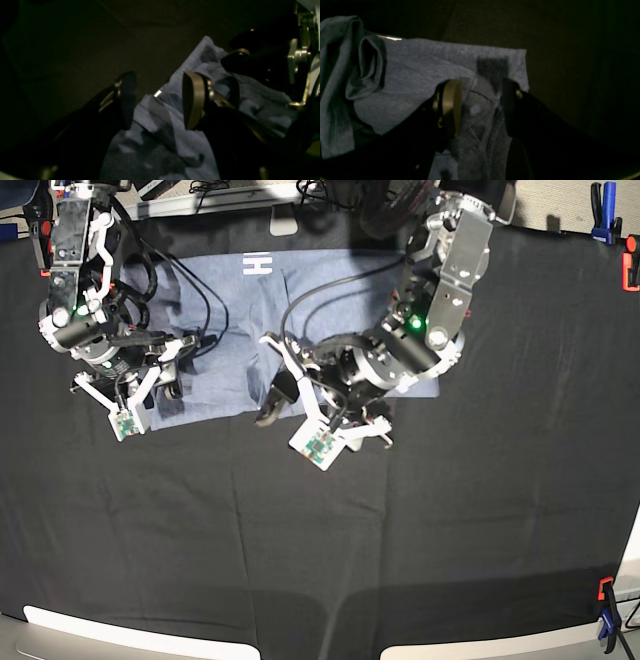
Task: Layout the t-shirt on the table in an organized manner, then fold the t-shirt properly
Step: 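Press and smooth the folded layer with the left gripper, then grasp the folded bundle's end with the right gripper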
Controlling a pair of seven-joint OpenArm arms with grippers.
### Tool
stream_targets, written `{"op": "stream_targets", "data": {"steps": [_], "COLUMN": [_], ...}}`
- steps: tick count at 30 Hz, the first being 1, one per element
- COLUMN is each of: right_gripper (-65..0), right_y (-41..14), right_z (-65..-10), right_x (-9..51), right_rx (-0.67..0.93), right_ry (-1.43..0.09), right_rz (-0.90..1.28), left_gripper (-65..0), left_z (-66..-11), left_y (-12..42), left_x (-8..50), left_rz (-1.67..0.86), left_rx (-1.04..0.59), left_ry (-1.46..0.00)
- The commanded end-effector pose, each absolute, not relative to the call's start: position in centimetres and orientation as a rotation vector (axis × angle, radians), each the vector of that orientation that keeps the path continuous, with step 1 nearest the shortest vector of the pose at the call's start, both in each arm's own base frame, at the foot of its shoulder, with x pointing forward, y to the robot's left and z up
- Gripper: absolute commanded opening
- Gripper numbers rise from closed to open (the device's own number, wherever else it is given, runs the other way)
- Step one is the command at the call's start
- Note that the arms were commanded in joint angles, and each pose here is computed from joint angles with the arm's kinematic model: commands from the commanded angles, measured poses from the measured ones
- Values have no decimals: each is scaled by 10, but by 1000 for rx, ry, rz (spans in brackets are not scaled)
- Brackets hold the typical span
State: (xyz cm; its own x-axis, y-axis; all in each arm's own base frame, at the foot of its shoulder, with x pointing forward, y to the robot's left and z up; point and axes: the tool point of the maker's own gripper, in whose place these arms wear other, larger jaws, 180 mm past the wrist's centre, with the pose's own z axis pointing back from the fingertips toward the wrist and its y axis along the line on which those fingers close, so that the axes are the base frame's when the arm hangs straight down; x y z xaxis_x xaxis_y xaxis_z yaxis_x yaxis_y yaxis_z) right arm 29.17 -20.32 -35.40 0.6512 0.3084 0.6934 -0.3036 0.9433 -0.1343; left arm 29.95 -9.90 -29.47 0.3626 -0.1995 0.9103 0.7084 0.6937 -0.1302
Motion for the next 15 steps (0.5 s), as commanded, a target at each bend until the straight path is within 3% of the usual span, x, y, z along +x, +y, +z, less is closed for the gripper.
{"op": "stream_targets", "data": {"steps": [1, 7, 11, 15], "right_gripper": [-391, -391, -391, -391], "right_y": [-207, -239, -260, -282], "right_z": [-341, -324, -312, -297], "right_x": [300, 299, 286, 272], "right_rx": [-20, -30, 57, 100], "right_ry": [-835, -874, -877, -903], "right_rz": [351, 235, 172, 118], "left_gripper": [-375, -375, -375, -374], "left_z": [-278, -303, -317, -323], "left_y": [-100, -56, -4, 41], "left_x": [306, 310, 318, 312], "left_rz": [-621, -628, -530, -390], "left_rx": [-583, -485, -400, -442], "left_ry": [-1105, -1069, -1071, -1070]}}
